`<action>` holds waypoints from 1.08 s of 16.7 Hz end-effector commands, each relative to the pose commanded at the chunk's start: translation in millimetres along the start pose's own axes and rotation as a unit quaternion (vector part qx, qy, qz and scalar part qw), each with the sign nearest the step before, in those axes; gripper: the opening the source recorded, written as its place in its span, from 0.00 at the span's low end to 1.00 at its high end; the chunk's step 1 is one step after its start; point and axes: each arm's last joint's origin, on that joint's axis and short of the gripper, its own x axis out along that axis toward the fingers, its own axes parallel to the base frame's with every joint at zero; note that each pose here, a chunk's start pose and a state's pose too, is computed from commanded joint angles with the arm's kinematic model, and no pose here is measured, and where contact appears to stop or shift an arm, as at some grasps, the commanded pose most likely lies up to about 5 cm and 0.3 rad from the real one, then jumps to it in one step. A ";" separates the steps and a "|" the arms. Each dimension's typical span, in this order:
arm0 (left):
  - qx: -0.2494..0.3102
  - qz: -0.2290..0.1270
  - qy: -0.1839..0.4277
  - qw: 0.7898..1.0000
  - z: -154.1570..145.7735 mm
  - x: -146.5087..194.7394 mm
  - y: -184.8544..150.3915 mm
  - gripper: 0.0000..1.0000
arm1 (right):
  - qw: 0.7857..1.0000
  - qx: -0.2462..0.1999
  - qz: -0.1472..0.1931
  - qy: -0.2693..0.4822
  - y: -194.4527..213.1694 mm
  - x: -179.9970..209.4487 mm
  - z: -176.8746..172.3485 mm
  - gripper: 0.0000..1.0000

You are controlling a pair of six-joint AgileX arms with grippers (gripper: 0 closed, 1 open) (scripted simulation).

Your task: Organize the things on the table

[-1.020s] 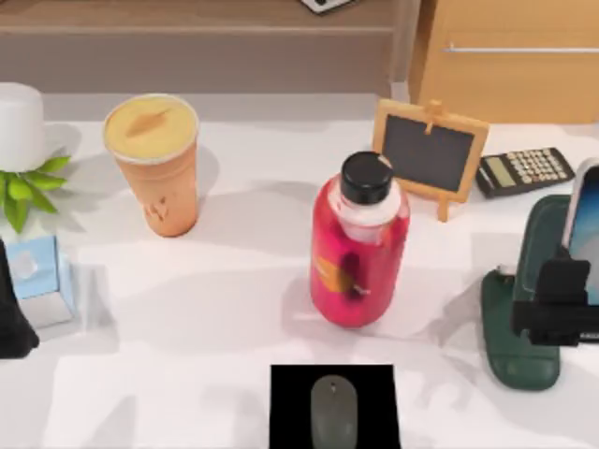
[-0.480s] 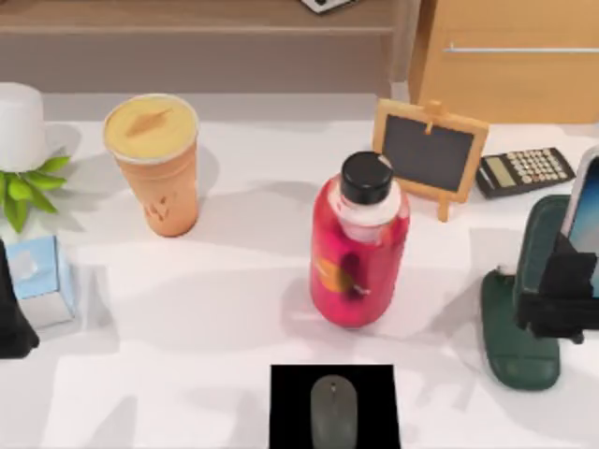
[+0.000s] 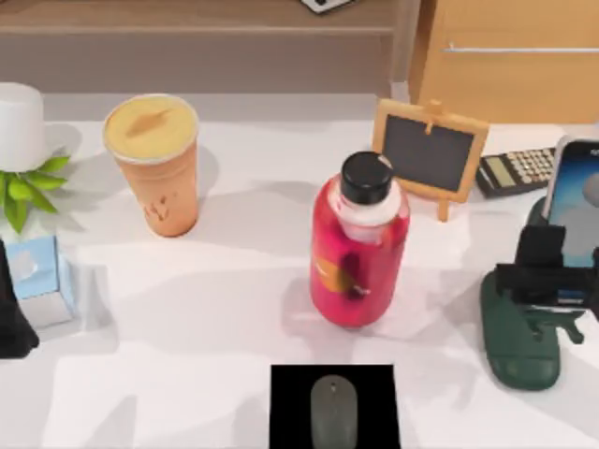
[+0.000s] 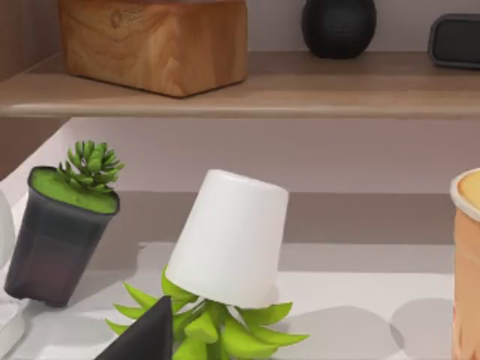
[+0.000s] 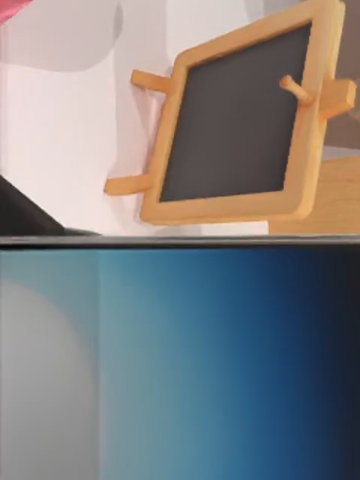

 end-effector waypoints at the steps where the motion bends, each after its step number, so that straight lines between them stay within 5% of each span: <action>1: 0.000 0.000 0.000 1.000 0.0 0.0 0.0 1.00 | 1.000 -0.001 0.000 0.001 0.0 2.0 0.1 0.00; 5: 0.000 0.000 0.000 1.000 0.0 0.0 0.0 1.00 | 1.000 -0.002 0.000 0.001 0.0 2.4 0.2 0.00; 18: 0.000 0.000 0.000 1.000 0.0 0.0 0.0 1.00 | 1.000 -0.002 0.000 0.001 0.0 2.4 0.2 0.98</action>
